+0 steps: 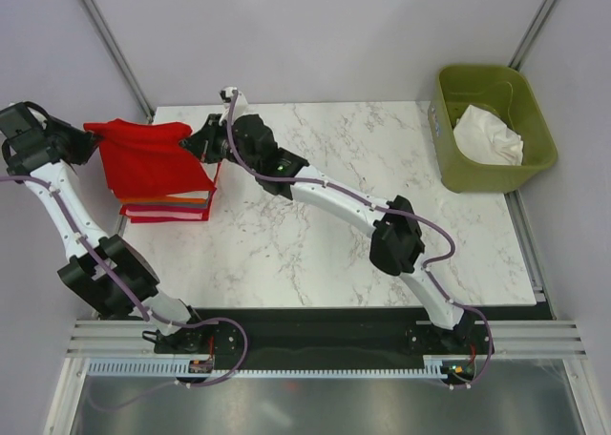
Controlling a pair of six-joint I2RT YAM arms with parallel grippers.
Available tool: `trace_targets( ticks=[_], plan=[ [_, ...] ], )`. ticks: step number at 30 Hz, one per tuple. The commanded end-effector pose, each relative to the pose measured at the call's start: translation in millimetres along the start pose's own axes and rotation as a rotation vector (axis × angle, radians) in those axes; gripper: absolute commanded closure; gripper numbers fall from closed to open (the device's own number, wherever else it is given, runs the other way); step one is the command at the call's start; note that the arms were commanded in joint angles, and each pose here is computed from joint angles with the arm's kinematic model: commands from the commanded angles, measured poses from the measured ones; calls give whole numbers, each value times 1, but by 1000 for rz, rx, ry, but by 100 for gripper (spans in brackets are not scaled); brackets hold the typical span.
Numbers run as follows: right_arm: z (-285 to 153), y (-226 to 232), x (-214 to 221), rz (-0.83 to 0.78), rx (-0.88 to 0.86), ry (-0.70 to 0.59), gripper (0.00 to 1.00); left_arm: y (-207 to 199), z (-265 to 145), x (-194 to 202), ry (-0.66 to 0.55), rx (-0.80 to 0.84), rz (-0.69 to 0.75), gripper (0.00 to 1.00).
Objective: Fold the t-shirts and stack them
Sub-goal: Neatly place the folded tshirt to the corner
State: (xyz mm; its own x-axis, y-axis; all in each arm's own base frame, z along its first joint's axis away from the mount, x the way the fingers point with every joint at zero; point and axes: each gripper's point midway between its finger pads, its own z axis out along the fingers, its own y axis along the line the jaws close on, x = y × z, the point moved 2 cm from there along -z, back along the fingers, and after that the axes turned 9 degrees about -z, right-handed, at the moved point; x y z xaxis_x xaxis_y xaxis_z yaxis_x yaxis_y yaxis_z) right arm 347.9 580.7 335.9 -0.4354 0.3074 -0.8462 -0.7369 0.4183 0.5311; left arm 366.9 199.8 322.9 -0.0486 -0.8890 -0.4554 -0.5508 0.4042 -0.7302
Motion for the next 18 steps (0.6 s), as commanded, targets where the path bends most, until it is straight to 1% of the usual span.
trace_targets(
  ticks=[1,4,8,18],
  plan=[
    [6,-4,-20,44,-16,-61,100,-17,2,-23,-64,63,45,98],
    [5,-2,-17,46,-28,-53,100,-21,2,-25,-66,78,47,98],
    [1,2,-18,33,-35,-54,100,-28,-8,-24,-77,99,59,98],
    [-12,37,-23,-33,-76,-60,100,-40,-31,-24,-113,131,82,98]
  ],
)
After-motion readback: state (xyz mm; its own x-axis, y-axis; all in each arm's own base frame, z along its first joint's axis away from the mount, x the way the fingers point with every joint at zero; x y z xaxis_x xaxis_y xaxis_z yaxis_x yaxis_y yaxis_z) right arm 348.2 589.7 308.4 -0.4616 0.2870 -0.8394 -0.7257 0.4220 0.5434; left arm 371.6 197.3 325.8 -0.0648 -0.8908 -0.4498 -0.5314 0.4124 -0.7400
